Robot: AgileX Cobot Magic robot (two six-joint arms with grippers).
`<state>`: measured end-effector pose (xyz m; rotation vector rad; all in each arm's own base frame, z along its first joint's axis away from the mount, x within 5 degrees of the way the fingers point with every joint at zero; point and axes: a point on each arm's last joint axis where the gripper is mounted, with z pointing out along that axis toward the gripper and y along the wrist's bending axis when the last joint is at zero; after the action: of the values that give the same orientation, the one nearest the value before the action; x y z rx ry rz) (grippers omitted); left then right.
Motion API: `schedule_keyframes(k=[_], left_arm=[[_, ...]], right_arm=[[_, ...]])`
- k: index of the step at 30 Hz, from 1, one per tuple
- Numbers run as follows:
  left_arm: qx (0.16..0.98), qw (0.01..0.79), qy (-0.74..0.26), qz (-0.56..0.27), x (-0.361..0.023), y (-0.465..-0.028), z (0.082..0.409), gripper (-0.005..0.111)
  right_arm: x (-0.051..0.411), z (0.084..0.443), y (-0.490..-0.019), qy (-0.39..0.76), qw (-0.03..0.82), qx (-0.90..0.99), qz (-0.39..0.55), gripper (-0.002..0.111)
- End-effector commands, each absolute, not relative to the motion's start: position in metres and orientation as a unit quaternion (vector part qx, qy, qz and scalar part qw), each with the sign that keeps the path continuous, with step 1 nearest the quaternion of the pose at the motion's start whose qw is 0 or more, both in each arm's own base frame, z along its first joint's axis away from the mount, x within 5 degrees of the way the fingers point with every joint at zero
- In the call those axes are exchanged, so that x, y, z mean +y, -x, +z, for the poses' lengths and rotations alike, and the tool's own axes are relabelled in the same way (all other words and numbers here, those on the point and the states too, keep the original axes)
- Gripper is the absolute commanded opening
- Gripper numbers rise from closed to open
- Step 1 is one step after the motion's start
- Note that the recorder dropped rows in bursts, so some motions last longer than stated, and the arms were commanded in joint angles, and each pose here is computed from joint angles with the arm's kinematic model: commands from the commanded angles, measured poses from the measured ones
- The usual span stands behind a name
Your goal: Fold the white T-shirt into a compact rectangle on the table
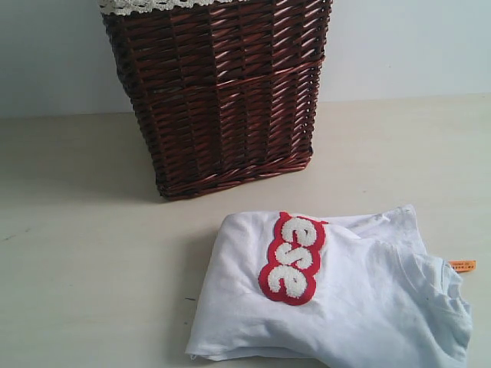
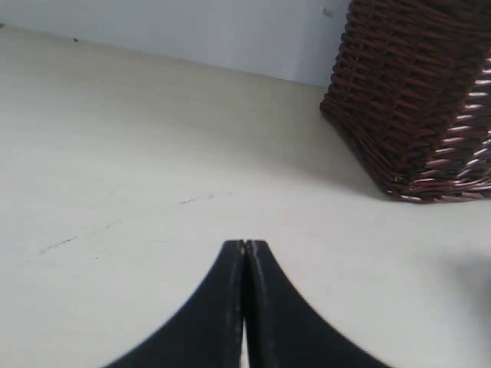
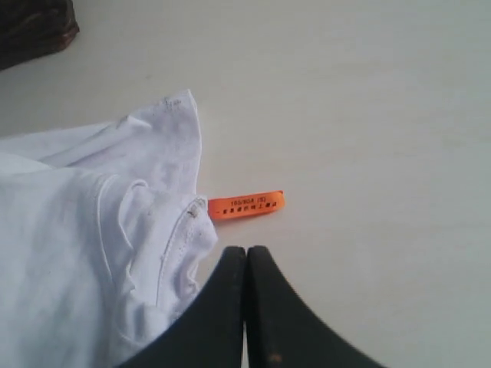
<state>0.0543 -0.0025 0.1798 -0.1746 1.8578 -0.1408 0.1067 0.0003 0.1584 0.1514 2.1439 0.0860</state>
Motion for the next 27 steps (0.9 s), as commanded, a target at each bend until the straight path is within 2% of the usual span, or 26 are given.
schedule_keyframes(k=[1,5,15,27], left_arm=[[0.799,0.593,0.078,-0.068,-0.003,-0.055,0.18,0.0],[0.799,0.593,0.078,-0.068,-0.003,-0.055,0.18,0.0],[0.799,0.593,0.078,-0.068,-0.003,-0.055,0.18,0.0],[0.799,0.593,0.078,-0.068,-0.003,-0.055,0.18,0.0]], right_arm=[[0.0,0.172,-0.09,-0.069,0.529,0.845,0.042,0.0],[-0.001,0.18,-0.076,0.014,0.572,0.82,-0.019,0.0],[-0.002,0.185,-0.055,0.0,0.623,0.782,-0.015,0.0],[-0.002,0.183,-0.054,-0.001,0.614,0.789,-0.015,0.0]])
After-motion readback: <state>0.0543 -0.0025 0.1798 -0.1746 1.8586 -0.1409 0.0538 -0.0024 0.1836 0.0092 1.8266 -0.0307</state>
